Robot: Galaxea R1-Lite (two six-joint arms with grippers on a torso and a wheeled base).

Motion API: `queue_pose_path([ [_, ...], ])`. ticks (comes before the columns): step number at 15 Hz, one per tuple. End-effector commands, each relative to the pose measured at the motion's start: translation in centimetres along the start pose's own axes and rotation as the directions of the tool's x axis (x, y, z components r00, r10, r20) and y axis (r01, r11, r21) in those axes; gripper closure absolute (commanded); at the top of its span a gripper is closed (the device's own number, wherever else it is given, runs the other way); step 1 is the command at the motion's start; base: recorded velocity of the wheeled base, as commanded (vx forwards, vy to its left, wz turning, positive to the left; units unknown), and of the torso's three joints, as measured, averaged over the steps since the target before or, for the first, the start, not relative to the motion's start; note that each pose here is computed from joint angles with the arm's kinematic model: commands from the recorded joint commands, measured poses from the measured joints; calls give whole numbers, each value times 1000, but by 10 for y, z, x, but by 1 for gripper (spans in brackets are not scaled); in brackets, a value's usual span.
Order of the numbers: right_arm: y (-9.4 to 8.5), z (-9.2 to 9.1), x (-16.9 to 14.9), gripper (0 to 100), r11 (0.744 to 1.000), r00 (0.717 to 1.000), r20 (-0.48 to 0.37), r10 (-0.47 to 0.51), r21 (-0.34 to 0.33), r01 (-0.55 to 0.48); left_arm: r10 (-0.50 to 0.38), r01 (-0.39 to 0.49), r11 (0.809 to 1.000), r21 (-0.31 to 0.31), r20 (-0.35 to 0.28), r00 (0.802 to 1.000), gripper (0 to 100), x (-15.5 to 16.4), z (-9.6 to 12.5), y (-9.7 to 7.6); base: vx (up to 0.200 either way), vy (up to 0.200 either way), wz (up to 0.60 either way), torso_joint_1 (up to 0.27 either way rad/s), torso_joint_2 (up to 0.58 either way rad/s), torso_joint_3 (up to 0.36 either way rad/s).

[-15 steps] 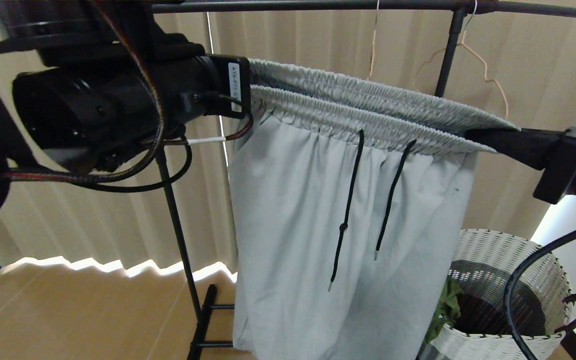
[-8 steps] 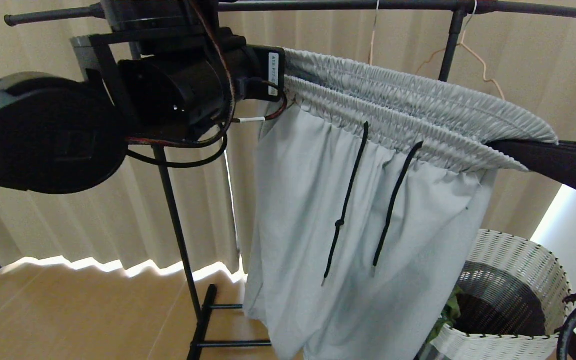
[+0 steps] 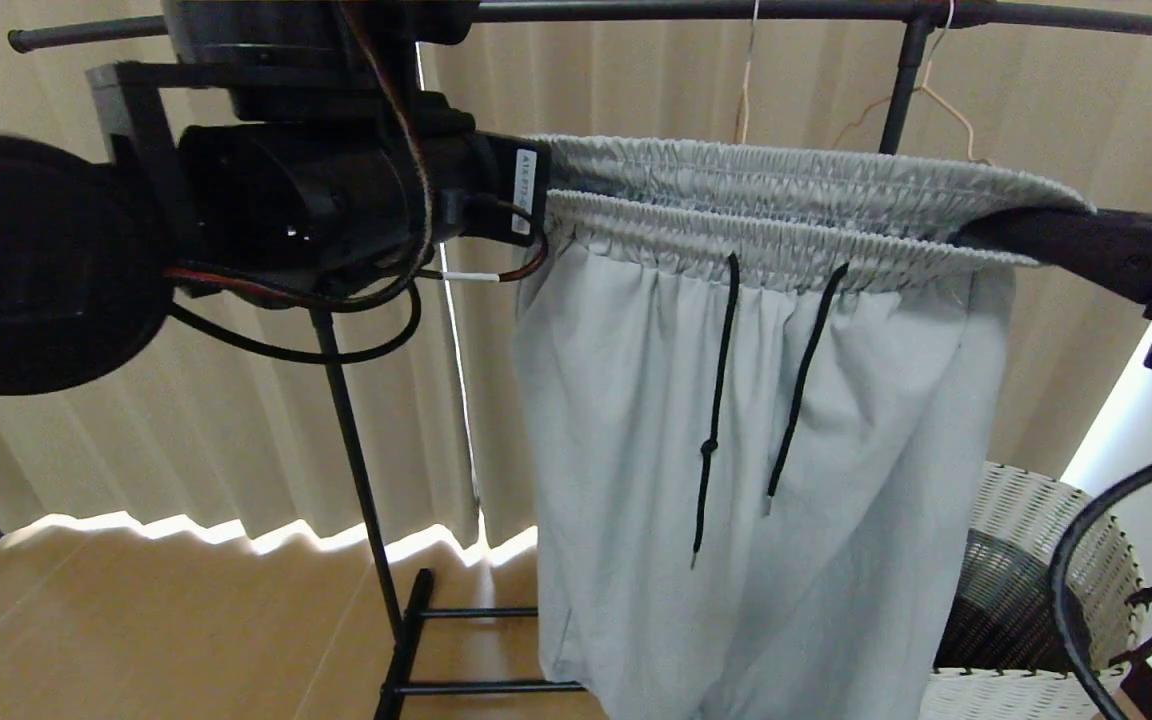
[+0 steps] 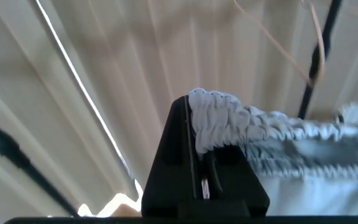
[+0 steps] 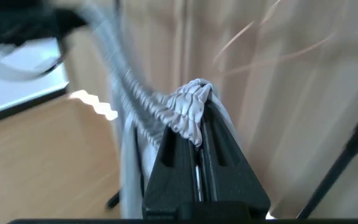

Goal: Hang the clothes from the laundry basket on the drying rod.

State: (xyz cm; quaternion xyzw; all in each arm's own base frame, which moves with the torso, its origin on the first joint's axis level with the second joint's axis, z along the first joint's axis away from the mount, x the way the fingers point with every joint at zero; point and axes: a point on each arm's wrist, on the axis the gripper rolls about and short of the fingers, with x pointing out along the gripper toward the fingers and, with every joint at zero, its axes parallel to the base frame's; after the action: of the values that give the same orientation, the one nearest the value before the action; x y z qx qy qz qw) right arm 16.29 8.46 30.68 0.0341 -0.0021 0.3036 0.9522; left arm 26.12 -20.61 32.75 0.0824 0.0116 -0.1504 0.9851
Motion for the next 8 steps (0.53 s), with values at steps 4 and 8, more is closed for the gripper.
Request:
queue_pose_path([
  [4,-20,4,53,100,999,998,52,-45,-3,45,-202,204,979,23,-49,978,100,-74,-1,25,0,0,0,0,0,0],
  [8,-24,8,73,100,999,996,78,-40,-5,40,-364,365,931,27,-30,931,100,-105,-7,29,0,0,0,0,0,0],
])
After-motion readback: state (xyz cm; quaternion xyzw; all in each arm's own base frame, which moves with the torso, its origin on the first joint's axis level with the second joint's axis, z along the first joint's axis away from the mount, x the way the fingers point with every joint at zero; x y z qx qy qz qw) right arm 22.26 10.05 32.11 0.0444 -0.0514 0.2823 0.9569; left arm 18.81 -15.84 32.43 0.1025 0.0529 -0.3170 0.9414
